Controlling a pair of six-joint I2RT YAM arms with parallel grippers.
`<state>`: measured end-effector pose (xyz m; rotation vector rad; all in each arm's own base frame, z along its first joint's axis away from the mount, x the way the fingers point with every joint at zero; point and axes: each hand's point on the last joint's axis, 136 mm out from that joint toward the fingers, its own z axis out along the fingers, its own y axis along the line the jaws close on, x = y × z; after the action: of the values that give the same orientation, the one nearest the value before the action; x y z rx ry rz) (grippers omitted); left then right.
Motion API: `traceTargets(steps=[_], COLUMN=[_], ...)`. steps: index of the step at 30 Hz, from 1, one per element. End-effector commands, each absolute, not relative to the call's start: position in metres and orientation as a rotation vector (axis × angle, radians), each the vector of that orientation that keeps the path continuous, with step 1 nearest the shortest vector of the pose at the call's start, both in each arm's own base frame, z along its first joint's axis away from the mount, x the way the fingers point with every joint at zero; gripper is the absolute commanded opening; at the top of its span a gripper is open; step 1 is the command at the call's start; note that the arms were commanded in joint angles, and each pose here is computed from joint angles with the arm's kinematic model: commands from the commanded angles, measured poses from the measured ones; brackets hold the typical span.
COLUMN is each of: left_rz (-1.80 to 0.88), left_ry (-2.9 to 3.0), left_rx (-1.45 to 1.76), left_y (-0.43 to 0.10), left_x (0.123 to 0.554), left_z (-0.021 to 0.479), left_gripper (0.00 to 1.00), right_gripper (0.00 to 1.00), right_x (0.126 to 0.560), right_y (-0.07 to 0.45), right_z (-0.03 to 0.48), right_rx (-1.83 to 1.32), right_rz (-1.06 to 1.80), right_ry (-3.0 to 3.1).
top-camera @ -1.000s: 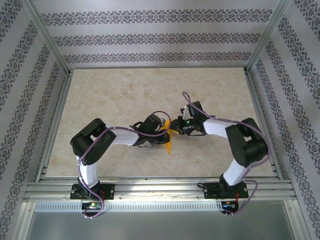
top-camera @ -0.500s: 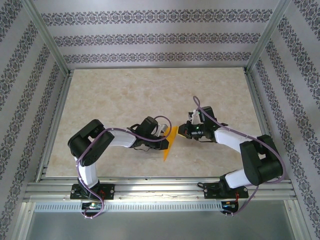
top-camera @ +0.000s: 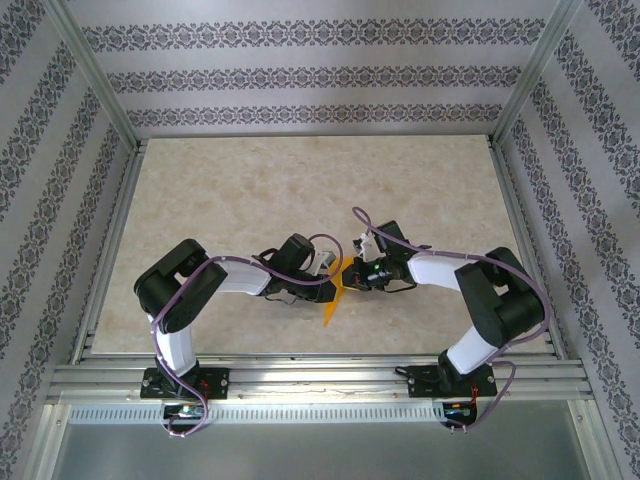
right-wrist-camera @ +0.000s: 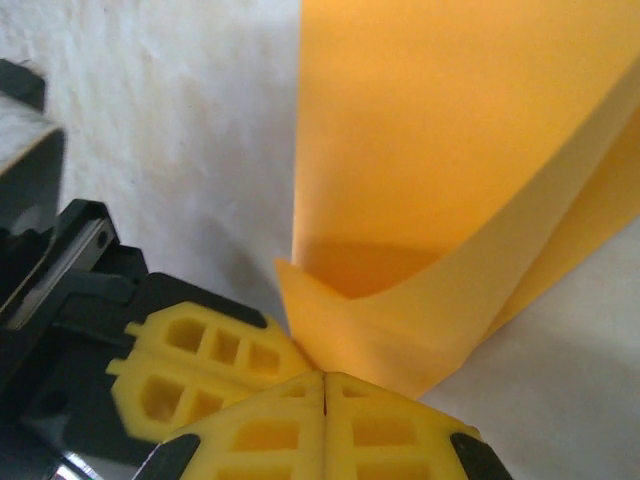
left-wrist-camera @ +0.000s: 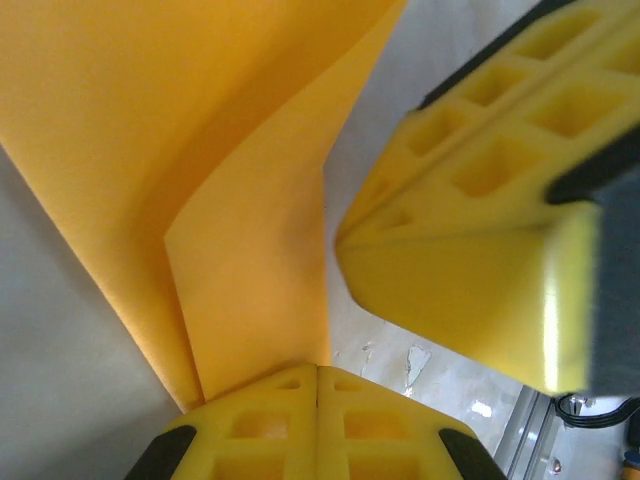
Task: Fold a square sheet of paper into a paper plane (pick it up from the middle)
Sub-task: Fold the wing for the fifth time at the center of the table.
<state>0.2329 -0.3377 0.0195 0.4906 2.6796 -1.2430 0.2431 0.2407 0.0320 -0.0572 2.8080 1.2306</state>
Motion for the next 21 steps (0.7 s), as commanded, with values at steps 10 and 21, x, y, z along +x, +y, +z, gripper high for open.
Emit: traceTargets(steps=[10,21], left_rz=[-1.087,-1.012], left_ry=[2.978,3.020], left_rx=[0.478,0.487], left_y=[-0.297,-0.288], left_x=[0.188,0.185], left_z=[-0.026,-0.032], left_gripper=[0.00,0.00], right_gripper=[0.04,0.05], right_x=[0.274,0.305], right_y=[0.230,0.215], right_z=[0.017,0.017], right_rx=[-0.041,0.118], right_rz=[1.151,1.143], right_ry=[2.772,2.743])
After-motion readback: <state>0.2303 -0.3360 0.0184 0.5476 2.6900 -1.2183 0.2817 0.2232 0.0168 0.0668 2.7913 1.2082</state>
